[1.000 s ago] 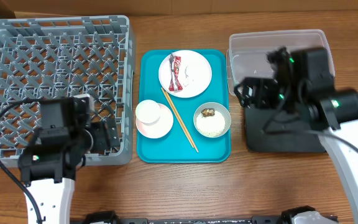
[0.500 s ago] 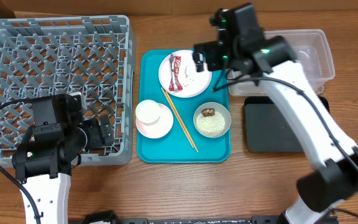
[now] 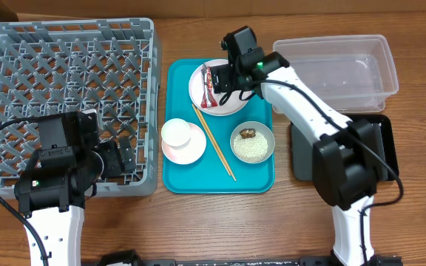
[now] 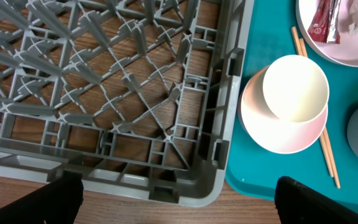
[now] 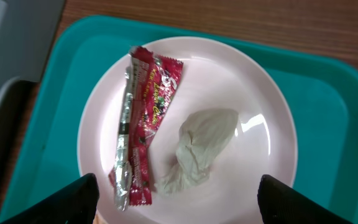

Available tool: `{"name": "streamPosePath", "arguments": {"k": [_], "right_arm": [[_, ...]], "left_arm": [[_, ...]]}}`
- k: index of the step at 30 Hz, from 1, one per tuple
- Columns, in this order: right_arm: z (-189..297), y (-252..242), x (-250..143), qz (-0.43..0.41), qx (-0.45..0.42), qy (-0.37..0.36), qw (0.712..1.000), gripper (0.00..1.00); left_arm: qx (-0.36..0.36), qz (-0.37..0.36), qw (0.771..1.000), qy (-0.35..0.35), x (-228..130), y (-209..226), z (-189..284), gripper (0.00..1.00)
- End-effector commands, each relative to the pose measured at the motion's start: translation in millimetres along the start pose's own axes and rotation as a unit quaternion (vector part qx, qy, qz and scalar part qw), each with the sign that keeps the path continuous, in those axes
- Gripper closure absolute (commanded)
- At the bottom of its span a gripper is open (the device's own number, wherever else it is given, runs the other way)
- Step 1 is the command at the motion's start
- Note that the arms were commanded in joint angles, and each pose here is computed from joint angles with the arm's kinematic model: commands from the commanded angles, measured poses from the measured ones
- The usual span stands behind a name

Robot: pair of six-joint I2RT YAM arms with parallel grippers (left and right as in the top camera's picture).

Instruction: Sort waste into correct bins and load items into the dishwasher

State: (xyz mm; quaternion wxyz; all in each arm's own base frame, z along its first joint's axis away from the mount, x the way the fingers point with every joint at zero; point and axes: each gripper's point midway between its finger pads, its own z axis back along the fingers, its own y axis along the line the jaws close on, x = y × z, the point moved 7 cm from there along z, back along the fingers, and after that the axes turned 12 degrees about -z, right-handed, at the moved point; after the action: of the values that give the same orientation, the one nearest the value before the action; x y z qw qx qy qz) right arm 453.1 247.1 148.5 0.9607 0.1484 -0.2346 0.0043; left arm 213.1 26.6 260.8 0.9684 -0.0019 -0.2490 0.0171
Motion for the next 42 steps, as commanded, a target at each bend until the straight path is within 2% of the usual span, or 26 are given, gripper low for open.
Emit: {"name": "streamPosePath", "arguments": {"k": [1, 6, 9, 11, 15, 17, 21, 26, 32, 35, 37, 39, 40, 41, 42], "right_arm": [[-17.7, 3.3, -3.8, -0.007, -0.007, 0.002, 1.0, 0.17], [-49.6, -7.4, -15.7, -0.029, -0.032, 0.016, 0.999, 0.17], [-60.3, -9.3, -19.7, -0.031, -0.034, 0.02, 0.999, 0.23], [-60.9, -8.6, -19.4, -0.031, -0.033, 0.018, 0.999, 0.38], [-55.7, -5.5, -16.1, -0.03, -0.03, 0.014, 0.999, 0.8], [-46.2, -2.9, -12.0, -0.03, -0.028, 0.012, 0.999, 0.96], [-10.6, 1.9, 5.3, -0.034, -0.021, -0.007, 0.999, 0.96], [57.6, -5.8, 32.9, -0.052, -0.029, -0.052, 0.997, 0.96], [114.1, -64.5, 47.6, -0.18, -0.117, -0.09, 0.972, 0.96], [117.6, -89.1, 46.5, -0.214, -0.135, -0.074, 0.965, 0.9], [115.2, -100.3, 44.7, -0.226, -0.138, -0.061, 0.962, 0.64], [114.9, -105.1, 47.5, -0.235, -0.123, -0.057, 0.963, 0.25], [114.7, -104.6, 51.2, -0.238, -0.105, -0.059, 0.964, 0.08], [115.2, -102.0, 54.9, -0.24, -0.086, -0.062, 0.965, 0.0], [115.0, -97.9, 58.1, -0.24, -0.062, -0.061, 0.967, 0.0]], "left_arm": [[0.002, 0.005, 1.0, -0.01, 5.6, 1.5, 5.0, 0.0], [0.002, 0.005, 1.0, -0.01, 5.7, 1.5, 5.1, 0.0], [0.002, 0.005, 1.0, -0.011, 5.8, 1.5, 5.1, 0.0], [0.002, 0.005, 1.0, -0.01, 5.6, 1.5, 5.0, 0.0], [0.002, 0.005, 1.0, -0.011, 5.8, 1.5, 5.1, 0.0], [0.002, 0.005, 1.0, -0.011, 5.8, 1.5, 5.1, 0.0], [0.003, 0.005, 1.0, -0.011, 5.9, 1.5, 5.1, 0.0], [0.003, 0.005, 1.0, -0.011, 5.8, 1.5, 5.1, 0.0], [0.003, 0.005, 1.0, -0.011, 5.9, 1.5, 5.1, 0.0], [0.003, 0.005, 1.0, -0.011, 6.0, 1.6, 4.9, 0.0], [0.003, 0.005, 1.0, -0.01, 6.1, 1.6, 4.5, 0.0], [0.003, 0.005, 1.0, -0.009, 6.0, 1.6, 4.3, 0.0], [0.003, 0.005, 1.0, -0.009, 6.0, 1.6, 4.3, 0.0], [0.003, 0.005, 1.0, -0.009, 5.9, 1.6, 4.3, 0.0], [0.003, 0.005, 1.0, -0.009, 6.0, 1.6, 4.3, 0.0]]}}
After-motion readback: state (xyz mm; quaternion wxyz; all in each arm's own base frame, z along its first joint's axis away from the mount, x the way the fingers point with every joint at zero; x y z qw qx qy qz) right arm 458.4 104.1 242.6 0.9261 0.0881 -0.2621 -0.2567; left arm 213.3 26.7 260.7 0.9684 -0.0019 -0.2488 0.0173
